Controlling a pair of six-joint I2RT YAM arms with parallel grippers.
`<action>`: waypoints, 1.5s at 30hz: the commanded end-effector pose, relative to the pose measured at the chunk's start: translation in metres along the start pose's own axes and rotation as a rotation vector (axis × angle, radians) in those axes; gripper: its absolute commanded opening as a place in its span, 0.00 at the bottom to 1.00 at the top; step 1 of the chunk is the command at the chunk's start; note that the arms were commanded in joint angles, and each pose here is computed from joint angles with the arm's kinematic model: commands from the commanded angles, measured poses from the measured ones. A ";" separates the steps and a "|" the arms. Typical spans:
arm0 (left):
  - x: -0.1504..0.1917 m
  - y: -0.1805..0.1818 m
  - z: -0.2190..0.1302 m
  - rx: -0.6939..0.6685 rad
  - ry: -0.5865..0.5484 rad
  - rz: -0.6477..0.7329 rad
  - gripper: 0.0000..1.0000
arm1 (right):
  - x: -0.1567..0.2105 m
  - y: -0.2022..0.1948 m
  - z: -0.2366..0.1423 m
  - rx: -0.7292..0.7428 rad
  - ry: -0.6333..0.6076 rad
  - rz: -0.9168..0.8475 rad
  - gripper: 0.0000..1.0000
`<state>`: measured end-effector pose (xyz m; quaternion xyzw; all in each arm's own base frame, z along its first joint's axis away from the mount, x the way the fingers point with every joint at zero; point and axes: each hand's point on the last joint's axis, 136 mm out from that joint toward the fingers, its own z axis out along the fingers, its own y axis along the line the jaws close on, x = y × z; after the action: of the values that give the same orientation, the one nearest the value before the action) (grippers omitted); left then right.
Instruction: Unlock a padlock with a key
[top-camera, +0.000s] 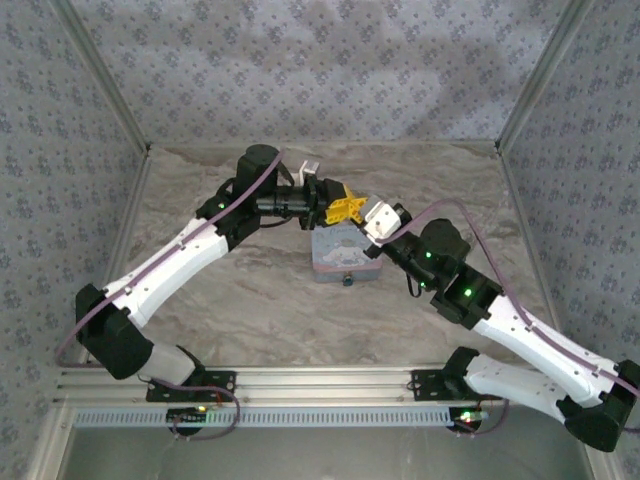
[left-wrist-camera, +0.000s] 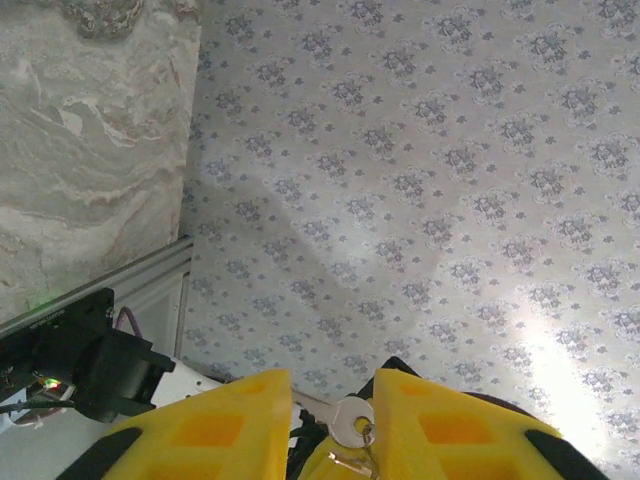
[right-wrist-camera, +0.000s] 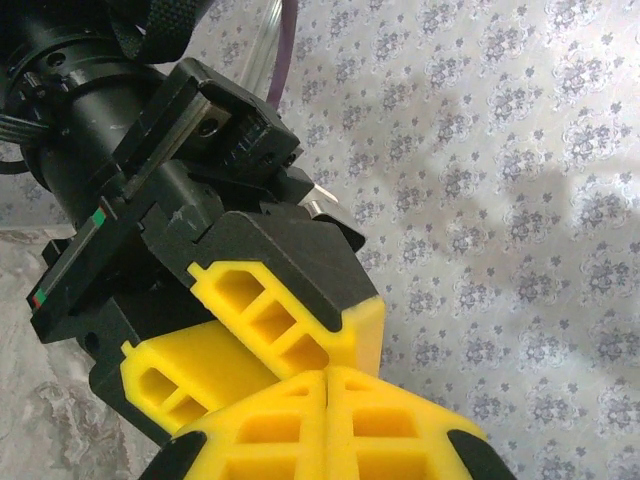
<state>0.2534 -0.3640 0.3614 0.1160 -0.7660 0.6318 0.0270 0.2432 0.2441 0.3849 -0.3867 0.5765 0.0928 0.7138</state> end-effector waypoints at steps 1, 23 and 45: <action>0.006 -0.013 0.000 0.029 0.020 -0.025 0.24 | -0.001 -0.001 0.001 0.026 -0.005 -0.048 0.00; -0.020 0.001 -0.018 -0.031 -0.094 0.048 0.00 | 0.007 0.001 -0.009 0.025 0.075 0.001 0.42; -0.069 0.043 -0.072 -0.249 -0.417 0.672 0.00 | 0.059 -0.001 -0.009 -0.178 0.164 1.198 0.57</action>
<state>0.2985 -0.2777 0.2904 0.0257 -0.8555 0.4577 -0.2407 0.2641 0.2010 0.3170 -0.0978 0.7665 0.3696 0.5160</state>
